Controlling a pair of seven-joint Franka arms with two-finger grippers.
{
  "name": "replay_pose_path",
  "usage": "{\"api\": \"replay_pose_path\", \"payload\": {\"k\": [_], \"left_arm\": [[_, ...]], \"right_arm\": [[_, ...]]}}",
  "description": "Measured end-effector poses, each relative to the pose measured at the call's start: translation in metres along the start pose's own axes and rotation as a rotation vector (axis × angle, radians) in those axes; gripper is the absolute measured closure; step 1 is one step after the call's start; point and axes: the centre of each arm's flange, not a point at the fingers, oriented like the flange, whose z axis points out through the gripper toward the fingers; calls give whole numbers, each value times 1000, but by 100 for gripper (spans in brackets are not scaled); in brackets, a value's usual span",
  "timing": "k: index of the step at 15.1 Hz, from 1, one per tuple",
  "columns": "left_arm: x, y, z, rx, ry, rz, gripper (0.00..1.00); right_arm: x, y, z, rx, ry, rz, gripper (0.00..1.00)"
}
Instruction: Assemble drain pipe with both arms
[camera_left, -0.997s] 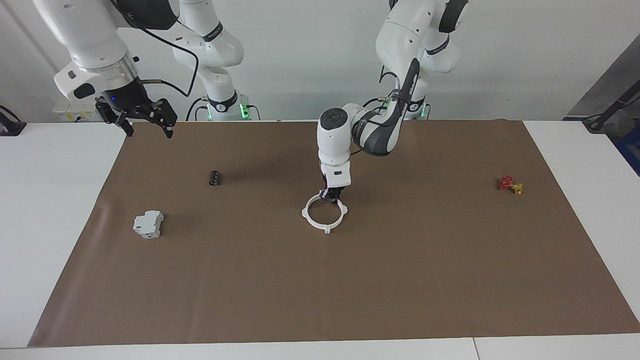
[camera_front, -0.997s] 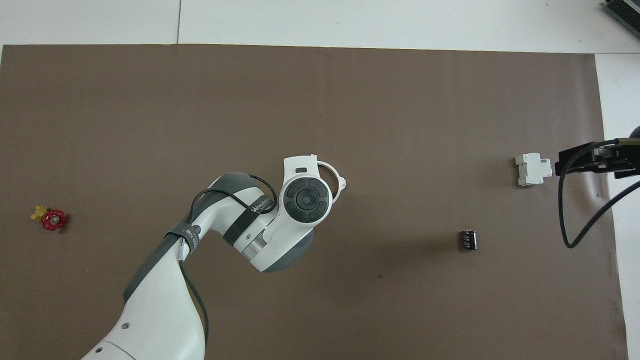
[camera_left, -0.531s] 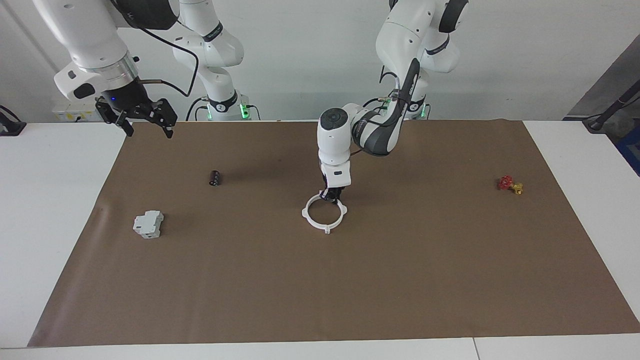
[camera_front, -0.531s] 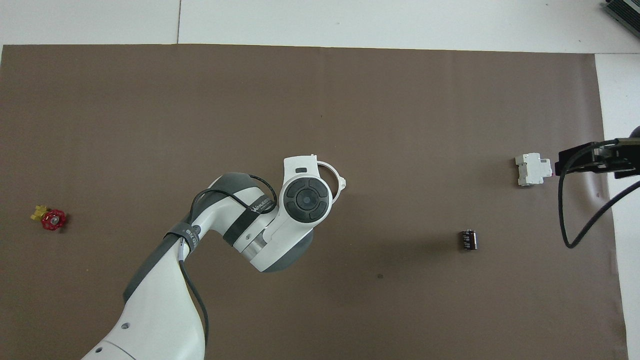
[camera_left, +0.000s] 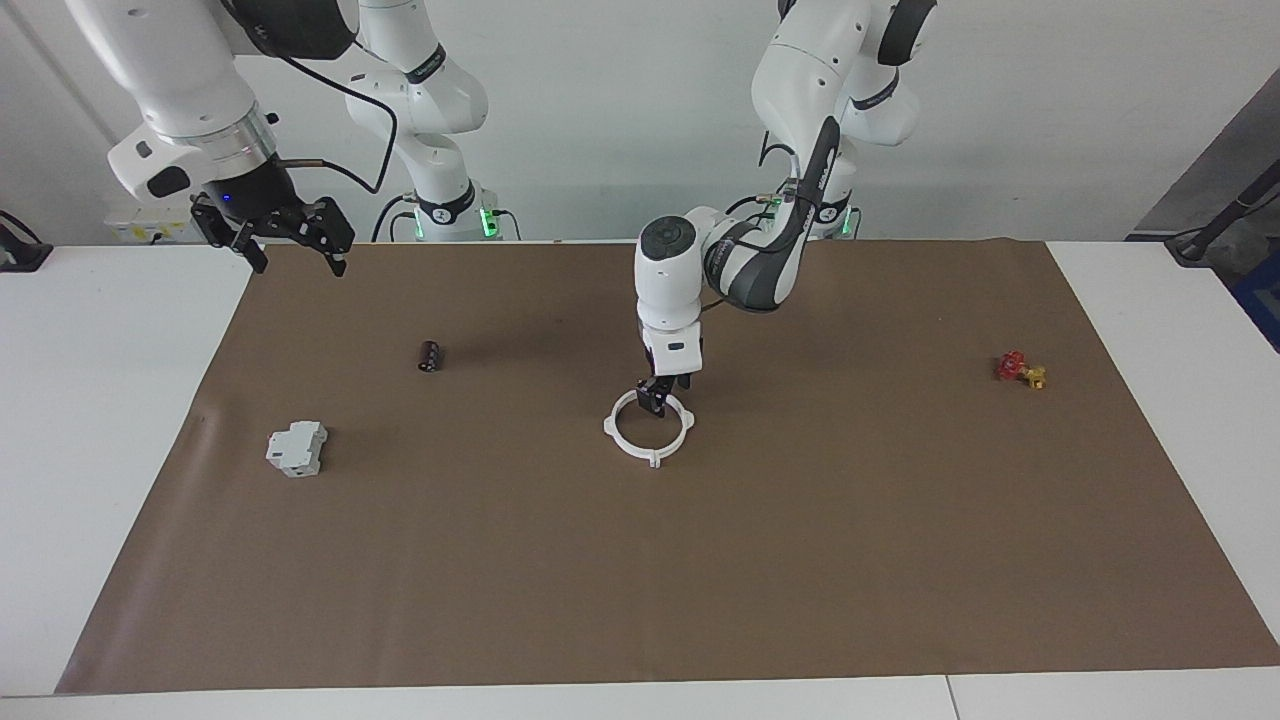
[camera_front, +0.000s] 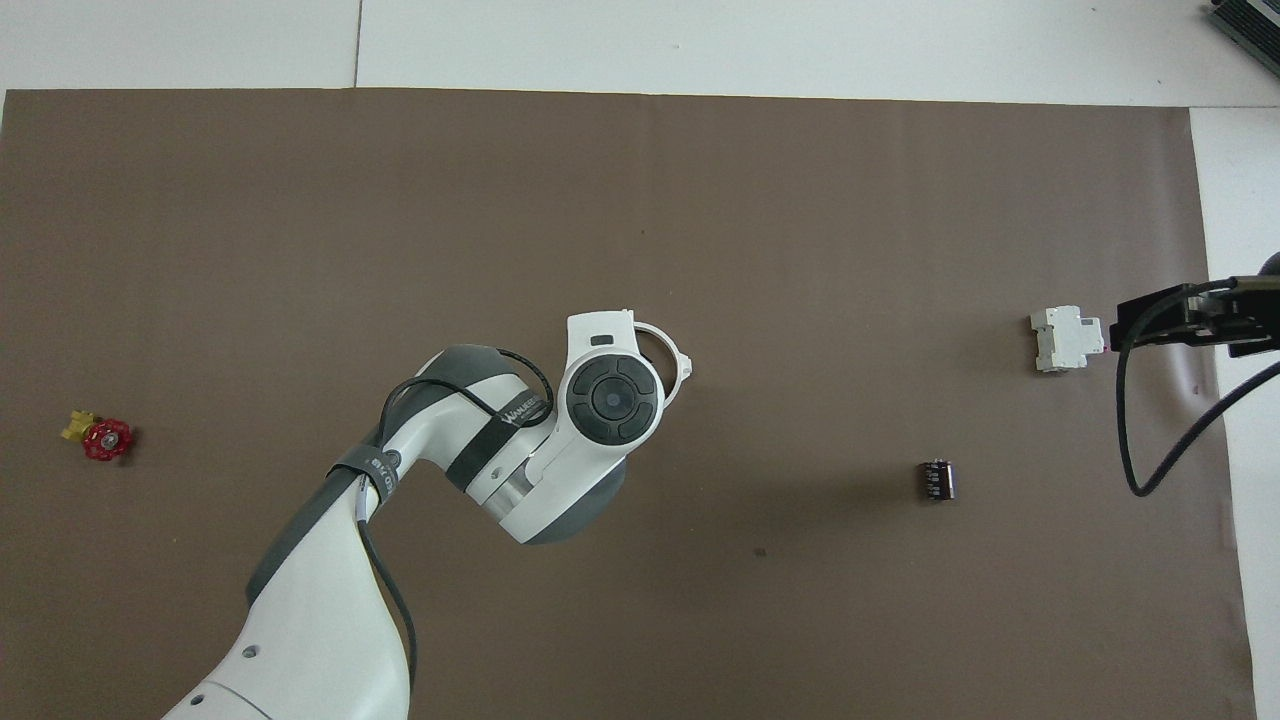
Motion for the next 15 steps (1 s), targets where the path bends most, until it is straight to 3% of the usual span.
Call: {"api": "replay_pose_path", "payload": {"k": [3, 9, 12, 15], "left_arm": [[46, -5, -49, 33, 25, 72, 0], [224, -116, -185, 102, 39, 361, 0], [337, -214, -223, 74, -28, 478, 0], [375, -273, -240, 63, -73, 632, 0]], "right_arm": [[0, 0, 0, 0, 0, 0, 0], [0, 0, 0, 0, 0, 0, 0], [0, 0, 0, 0, 0, 0, 0], [0, 0, 0, 0, 0, 0, 0]]}}
